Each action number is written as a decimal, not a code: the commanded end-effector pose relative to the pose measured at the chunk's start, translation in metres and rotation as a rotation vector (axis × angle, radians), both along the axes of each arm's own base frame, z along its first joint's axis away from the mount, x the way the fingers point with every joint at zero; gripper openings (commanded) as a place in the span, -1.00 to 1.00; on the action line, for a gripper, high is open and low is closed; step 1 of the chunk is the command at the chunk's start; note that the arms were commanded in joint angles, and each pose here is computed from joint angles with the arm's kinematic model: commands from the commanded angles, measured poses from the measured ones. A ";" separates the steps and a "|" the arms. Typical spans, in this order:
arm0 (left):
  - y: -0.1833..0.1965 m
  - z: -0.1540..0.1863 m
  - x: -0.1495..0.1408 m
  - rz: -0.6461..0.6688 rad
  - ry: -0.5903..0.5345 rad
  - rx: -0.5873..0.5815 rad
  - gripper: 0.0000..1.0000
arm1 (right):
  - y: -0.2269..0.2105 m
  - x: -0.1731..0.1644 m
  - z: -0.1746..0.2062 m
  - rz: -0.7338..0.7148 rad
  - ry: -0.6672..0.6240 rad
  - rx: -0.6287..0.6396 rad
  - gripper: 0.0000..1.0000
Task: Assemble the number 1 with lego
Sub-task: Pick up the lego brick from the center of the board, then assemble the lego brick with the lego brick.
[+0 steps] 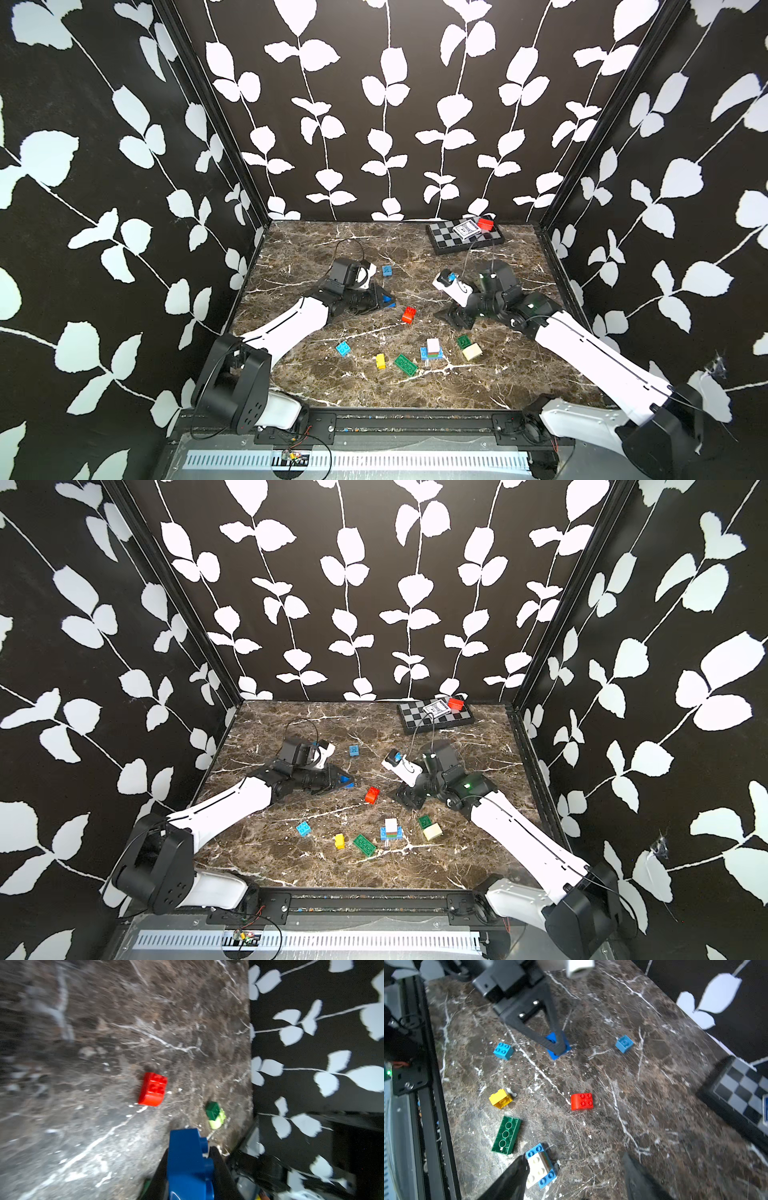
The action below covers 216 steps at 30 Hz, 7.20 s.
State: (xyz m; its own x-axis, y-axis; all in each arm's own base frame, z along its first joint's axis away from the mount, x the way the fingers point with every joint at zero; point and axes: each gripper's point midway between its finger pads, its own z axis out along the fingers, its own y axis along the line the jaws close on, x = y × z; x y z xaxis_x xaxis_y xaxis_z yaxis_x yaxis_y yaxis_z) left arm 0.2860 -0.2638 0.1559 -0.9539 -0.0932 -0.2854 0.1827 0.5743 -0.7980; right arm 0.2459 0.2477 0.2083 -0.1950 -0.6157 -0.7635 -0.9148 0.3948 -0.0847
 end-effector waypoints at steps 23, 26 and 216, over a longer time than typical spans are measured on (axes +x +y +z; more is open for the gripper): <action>-0.056 0.054 -0.040 -0.325 -0.017 -0.315 -0.57 | 0.072 0.012 0.011 0.252 -0.174 0.109 0.02; -0.056 0.055 -0.042 -0.331 -0.017 -0.318 -0.57 | 0.073 0.011 0.011 0.258 -0.172 0.111 -0.09; 0.064 -0.040 -0.022 0.177 -0.281 0.539 0.26 | -0.041 -0.059 -0.114 -0.702 0.706 -0.529 -0.17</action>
State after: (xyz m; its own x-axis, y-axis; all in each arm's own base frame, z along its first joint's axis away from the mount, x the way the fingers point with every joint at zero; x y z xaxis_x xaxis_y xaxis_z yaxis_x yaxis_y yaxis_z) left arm 0.2674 -0.2122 0.1176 -0.8231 -0.0100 -0.5678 0.2316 0.9070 -0.3517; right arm 0.1987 0.2289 0.1078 -0.9030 -0.4145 -0.1132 -0.4274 0.8934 0.1385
